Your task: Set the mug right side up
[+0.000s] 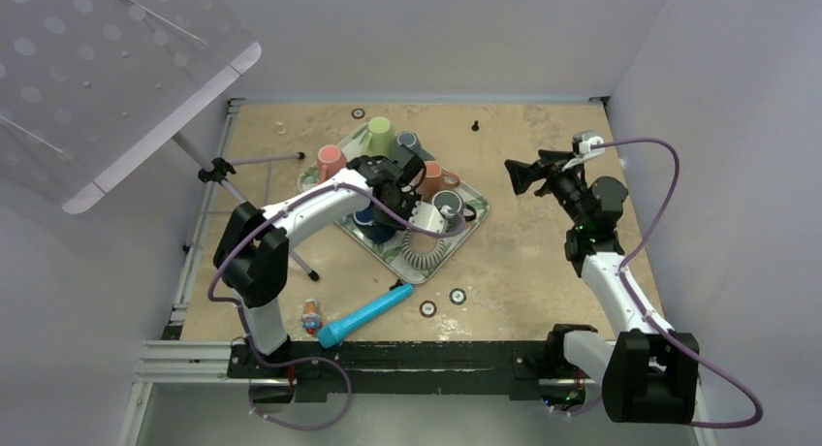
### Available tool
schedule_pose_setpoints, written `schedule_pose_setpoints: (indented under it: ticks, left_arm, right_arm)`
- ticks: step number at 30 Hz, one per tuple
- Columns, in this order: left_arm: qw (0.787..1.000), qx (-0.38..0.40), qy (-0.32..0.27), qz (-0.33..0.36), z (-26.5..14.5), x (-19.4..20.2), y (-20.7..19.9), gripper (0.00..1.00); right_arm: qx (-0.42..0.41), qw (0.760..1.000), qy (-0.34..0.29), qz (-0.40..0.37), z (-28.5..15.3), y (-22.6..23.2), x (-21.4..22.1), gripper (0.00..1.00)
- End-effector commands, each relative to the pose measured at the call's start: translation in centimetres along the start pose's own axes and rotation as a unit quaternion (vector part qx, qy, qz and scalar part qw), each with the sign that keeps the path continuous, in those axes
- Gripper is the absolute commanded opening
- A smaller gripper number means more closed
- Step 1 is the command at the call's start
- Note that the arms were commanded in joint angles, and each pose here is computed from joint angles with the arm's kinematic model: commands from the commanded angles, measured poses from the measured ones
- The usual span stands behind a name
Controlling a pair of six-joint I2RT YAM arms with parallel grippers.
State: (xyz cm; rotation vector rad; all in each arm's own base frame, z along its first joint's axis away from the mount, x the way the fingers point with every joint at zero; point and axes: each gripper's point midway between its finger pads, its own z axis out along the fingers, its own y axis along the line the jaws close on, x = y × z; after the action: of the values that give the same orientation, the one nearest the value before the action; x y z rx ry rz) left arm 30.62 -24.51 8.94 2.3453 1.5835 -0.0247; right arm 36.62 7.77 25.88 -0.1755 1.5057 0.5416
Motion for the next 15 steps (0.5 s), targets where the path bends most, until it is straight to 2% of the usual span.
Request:
schedule_pose_setpoints:
  ticks: [1,5,9,15]
  left_arm:
    - [0.985,-0.101,-0.089,-0.107,-7.3,-2.3,4.8,0.0]
    - [0.969,-0.116,-0.123,-0.181,-8.8,-1.9,6.2,0.0]
    - [0.95,-0.144,-0.135,-0.24,-9.8,-1.0,7.9,0.0]
    - [0.896,-0.177,-0.225,-0.338,-15.3,-2.5,9.8,0.0]
  right_arm:
    - [-0.033,0.999,-0.024,0.021,-0.4,2.2,-2.6,0.98]
    - [-0.061,0.996,-0.008,0.065,-0.7,4.1,-0.7,0.98]
    - [-0.133,0.986,0.024,0.099,0.0,9.0,2.2,0.98]
    - [-0.297,0.942,0.073,0.139,0.4,18.5,4.6,0.98]
